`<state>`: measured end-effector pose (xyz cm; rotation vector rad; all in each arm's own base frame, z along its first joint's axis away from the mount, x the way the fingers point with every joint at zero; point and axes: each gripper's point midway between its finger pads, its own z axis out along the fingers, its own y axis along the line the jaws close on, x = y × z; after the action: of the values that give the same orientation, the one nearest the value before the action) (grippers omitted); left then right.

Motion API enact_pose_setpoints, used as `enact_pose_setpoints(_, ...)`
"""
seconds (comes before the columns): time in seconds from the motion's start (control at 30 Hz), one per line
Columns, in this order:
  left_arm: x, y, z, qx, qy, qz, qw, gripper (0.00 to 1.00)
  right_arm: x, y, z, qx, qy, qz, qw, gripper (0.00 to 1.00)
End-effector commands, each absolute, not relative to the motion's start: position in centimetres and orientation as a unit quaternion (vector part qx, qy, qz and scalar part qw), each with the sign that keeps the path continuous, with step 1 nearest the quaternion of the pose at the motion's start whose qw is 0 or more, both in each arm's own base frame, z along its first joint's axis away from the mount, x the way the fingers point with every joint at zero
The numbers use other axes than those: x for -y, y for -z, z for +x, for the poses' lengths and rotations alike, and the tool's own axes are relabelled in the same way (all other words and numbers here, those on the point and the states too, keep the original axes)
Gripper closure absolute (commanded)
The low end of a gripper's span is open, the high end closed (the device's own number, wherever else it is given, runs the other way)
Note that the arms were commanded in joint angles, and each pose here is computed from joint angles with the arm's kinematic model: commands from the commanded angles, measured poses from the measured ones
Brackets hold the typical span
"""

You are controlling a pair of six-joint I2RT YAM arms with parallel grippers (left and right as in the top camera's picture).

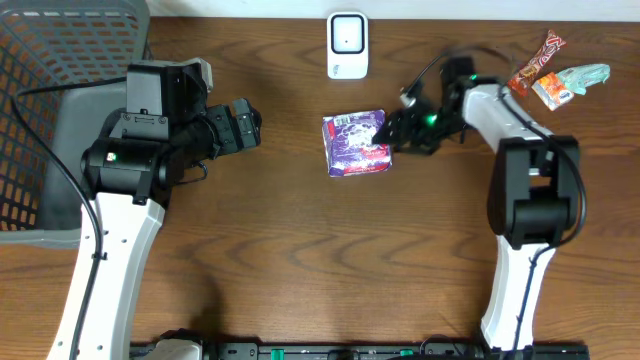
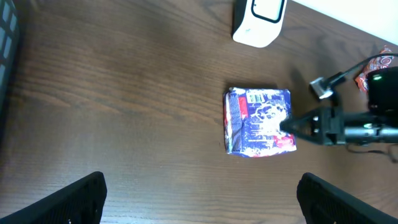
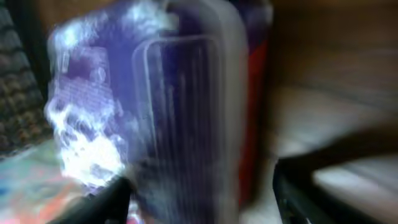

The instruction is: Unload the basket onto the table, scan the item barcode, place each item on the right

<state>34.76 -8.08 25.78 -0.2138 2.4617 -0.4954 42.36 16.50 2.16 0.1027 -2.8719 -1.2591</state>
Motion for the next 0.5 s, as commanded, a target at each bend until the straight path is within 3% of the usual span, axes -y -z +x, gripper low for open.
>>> enact_pose_setpoints(0.0,7.9,-26.0,34.7,-0.929,0.183,-0.078,0.311,0.02,-18.6,-2.9,41.6,0.893,0.447,0.055,0.008,0.60)
enact_pose_setpoints(0.1,7.9,-26.0,34.7,-0.929,0.183,-0.078,0.311,0.02,-18.7,-3.2,42.2,0.897,0.440,0.049,0.002,0.99)
enact_pose_setpoints(0.27,7.9,-26.0,34.7,-0.929,0.183,-0.078,0.311,0.02,-15.6,-4.9,45.1,0.947,0.319,-0.009,-0.029,0.99)
enact_pose_setpoints(0.47,7.9,-26.0,34.7,-0.929,0.183,-0.078,0.311,0.02,-8.0,-11.0,46.3,0.989,-0.045,-0.054,-0.128,0.99)
